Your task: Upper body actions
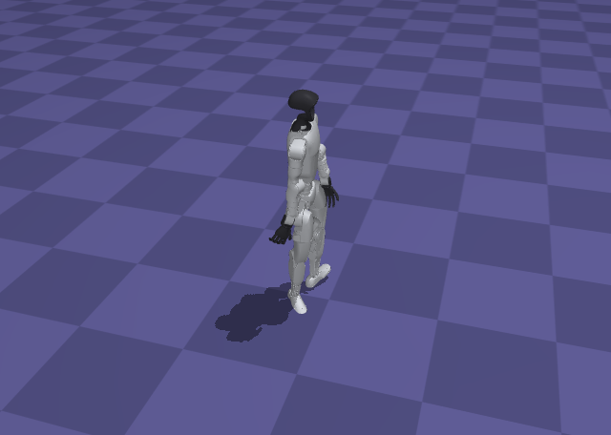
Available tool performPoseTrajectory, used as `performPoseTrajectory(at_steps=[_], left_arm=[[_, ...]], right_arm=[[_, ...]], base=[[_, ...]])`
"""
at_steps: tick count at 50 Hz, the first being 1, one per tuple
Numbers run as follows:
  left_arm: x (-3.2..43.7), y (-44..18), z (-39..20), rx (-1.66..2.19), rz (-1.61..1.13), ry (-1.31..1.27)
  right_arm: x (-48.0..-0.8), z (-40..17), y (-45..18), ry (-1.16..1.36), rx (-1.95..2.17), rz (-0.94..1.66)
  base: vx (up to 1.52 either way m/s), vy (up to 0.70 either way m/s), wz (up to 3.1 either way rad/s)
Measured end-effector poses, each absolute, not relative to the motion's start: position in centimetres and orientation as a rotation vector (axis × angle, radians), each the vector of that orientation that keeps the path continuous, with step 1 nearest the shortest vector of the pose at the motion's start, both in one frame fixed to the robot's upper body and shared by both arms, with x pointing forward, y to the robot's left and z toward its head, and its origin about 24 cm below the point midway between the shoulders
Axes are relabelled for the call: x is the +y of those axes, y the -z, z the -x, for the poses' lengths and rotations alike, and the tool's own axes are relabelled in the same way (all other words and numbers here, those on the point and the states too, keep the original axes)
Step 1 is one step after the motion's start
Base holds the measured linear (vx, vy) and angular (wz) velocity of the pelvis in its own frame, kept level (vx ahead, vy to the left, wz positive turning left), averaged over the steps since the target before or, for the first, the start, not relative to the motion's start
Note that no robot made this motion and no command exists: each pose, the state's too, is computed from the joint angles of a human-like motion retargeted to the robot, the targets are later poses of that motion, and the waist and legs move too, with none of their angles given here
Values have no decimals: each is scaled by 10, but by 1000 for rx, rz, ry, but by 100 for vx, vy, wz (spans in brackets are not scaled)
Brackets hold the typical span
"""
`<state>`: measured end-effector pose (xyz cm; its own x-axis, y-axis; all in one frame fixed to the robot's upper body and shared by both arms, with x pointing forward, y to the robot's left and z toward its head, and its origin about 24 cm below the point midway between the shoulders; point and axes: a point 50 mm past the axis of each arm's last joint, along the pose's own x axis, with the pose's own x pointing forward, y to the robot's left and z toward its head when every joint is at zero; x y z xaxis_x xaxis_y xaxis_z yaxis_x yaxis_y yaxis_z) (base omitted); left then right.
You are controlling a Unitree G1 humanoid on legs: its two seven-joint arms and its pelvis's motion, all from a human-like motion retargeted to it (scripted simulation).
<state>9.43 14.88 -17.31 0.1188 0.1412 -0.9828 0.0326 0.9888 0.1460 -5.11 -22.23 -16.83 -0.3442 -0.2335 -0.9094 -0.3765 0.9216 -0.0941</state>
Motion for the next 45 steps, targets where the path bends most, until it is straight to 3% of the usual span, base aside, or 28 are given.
performPoseTrajectory(at_steps=[8,16,28,34,45], left_arm=[[150,179,-33,1666,-7,-240],[166,174,21,1887,223,-384],[203,172,4,1821,175,-428],[185,178,-26,1687,251,-337],[165,179,-43,1649,61,-128]], right_arm=[[-226,64,166,-163,1968,495],[-231,9,172,-99,1771,472],[-201,-60,174,-360,1496,619],[-201,-43,176,-475,1540,704],[-219,-5,175,-355,1700,649]], base=[[-11,42,147],[-7,43,149],[-5,12,116],[10,0,96],[4,5,50]])
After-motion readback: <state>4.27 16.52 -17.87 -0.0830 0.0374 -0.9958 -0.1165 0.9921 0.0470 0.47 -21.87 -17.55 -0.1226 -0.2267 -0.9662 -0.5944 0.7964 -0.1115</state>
